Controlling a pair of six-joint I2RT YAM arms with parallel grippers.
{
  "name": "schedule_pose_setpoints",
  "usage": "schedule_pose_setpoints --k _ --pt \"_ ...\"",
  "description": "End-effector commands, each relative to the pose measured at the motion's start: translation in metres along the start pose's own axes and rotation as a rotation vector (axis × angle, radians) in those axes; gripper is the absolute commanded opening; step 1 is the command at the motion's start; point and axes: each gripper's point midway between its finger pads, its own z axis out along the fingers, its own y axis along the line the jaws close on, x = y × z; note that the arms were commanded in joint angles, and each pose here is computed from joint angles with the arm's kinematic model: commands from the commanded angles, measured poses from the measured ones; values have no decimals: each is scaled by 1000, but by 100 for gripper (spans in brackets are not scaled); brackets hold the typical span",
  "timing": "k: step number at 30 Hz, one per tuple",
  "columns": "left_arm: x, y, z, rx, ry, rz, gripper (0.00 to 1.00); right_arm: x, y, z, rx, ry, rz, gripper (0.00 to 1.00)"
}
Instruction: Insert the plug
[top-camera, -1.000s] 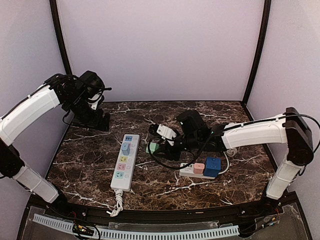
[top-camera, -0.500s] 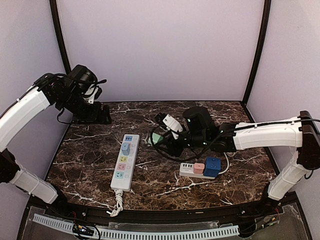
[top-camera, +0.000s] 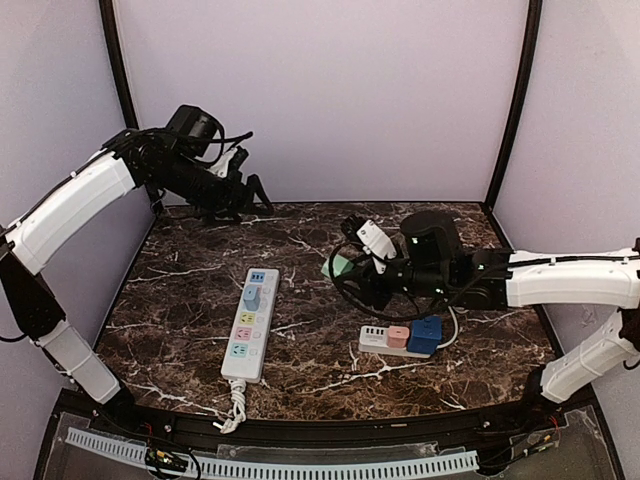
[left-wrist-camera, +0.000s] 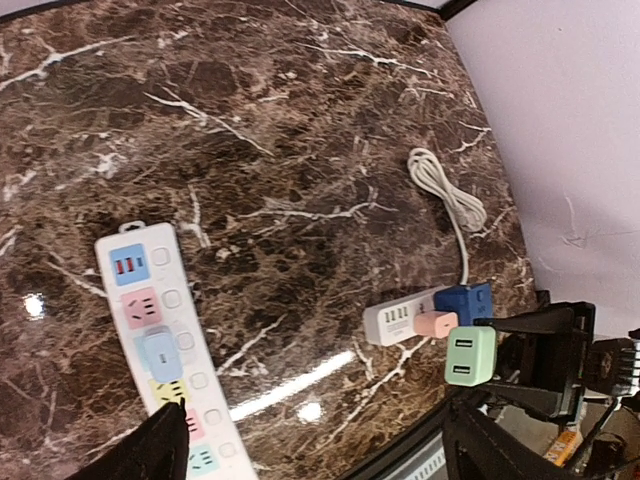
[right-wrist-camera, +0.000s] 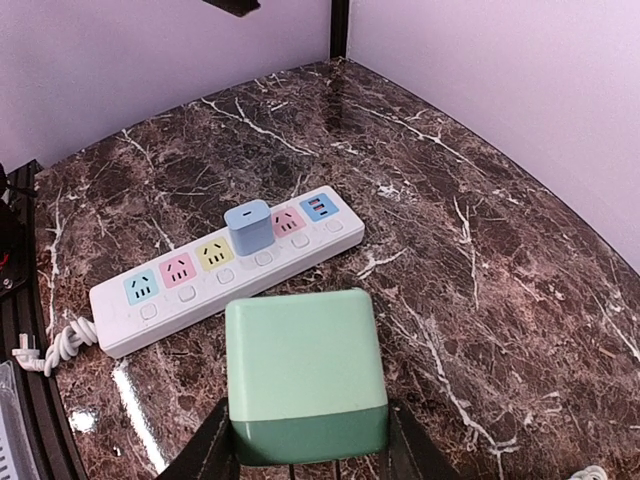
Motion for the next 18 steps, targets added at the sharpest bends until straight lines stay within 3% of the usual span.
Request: schedule_pose_setpoints --k 1,7,18 --pt "0 -37 6 210 45 2 86 1 7 -12 -38 -39 -29 0" --pt "14 -76 9 439 129 13 82 -15 29 -26 -184 -125 -69 0" --pt "70 -92 30 506 317 -5 78 -45 33 -21 -206 -184 -92 0"
